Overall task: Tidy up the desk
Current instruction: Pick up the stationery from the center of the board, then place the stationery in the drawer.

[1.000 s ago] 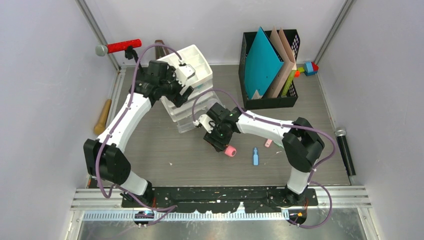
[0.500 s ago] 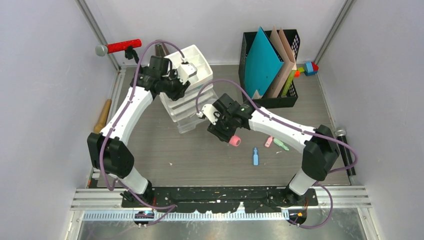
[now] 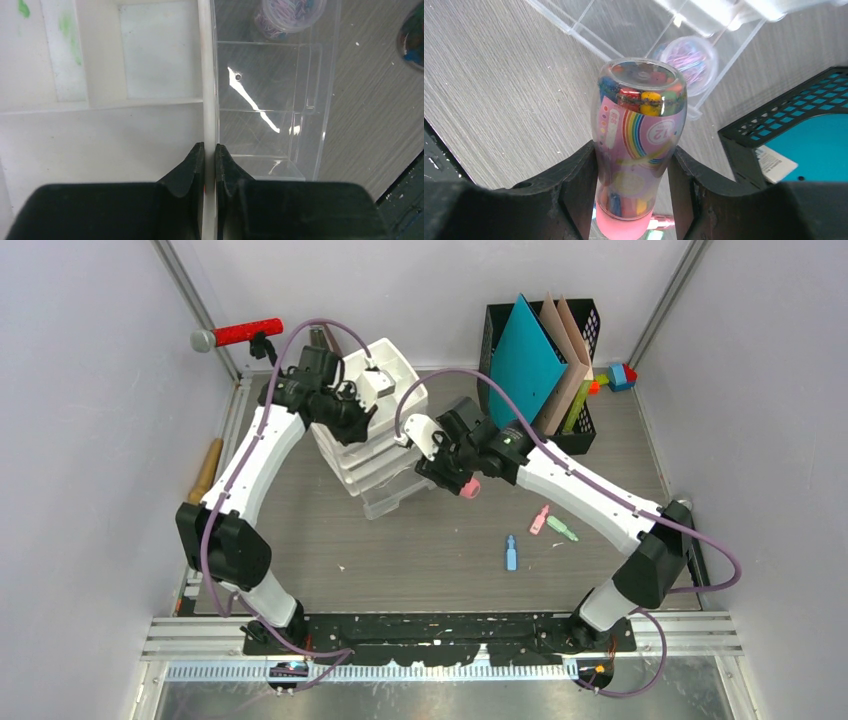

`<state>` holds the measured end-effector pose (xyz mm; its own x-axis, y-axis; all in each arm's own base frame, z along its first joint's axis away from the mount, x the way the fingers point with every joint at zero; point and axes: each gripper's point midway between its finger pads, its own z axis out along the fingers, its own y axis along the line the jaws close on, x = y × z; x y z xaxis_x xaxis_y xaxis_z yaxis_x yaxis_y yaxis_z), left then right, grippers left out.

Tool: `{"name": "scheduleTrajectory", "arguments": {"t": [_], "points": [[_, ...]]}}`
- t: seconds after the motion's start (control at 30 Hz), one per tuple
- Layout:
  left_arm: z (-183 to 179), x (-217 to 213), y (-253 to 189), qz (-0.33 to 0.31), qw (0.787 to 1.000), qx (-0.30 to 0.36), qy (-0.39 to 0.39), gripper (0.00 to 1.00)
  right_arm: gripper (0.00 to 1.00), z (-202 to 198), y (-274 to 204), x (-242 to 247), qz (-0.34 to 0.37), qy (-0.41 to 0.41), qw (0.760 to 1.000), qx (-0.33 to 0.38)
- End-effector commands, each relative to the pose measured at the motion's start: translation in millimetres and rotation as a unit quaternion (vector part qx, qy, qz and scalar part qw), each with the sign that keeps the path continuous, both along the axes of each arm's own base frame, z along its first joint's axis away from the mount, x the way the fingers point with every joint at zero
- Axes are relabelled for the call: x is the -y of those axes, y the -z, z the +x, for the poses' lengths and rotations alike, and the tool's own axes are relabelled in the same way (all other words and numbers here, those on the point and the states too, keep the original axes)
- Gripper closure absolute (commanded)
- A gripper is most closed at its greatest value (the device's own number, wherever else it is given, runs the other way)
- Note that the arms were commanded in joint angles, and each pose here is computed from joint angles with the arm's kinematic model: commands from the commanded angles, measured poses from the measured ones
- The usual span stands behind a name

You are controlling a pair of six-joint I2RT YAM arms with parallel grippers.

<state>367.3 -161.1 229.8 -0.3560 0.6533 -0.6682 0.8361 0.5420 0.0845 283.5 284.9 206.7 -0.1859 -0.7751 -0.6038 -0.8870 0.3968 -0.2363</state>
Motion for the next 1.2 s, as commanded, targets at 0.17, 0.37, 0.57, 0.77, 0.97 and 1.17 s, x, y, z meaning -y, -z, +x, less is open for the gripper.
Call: {"name": "scheduleTrajectory", "arguments": {"t": [0.17, 0.37, 0.57, 0.77, 0.97, 1.17], "points": [[-40.1, 2.2, -8.9, 0.003, 0.996, -0.062, 0.063, 1.00, 0.89, 12.2, -62.9, -16.1, 0.028, -0.053, 0.996, 0.062], [-53.2, 0.3, -6.7, 0.007, 0.994, -0.076, 0.082, 1.00, 0.88, 3.3, -63.3, -25.7, 0.034, -0.094, 0.994, 0.052], [-60.0, -5.1, -6.3, 0.017, 0.994, -0.074, 0.083, 0.93, 0.87, -9.1, -58.1, -32.4, 0.011, -0.138, 0.989, 0.050], [-57.1, -8.6, -14.4, 0.018, 0.996, -0.054, 0.065, 0.41, 0.85, -19.5, -59.3, -40.6, -0.010, -0.170, 0.984, 0.058], [-50.4, -10.1, -34.7, 0.008, 0.999, -0.007, 0.041, 0.25, 0.85, -27.1, -61.9, -44.0, -0.020, -0.190, 0.980, 0.059], [-38.3, -30.3, -71.3, 0.023, 0.995, 0.095, -0.016, 0.12, 0.85, -32.5, -66.3, -41.8, -0.026, -0.204, 0.977, 0.063]]}}
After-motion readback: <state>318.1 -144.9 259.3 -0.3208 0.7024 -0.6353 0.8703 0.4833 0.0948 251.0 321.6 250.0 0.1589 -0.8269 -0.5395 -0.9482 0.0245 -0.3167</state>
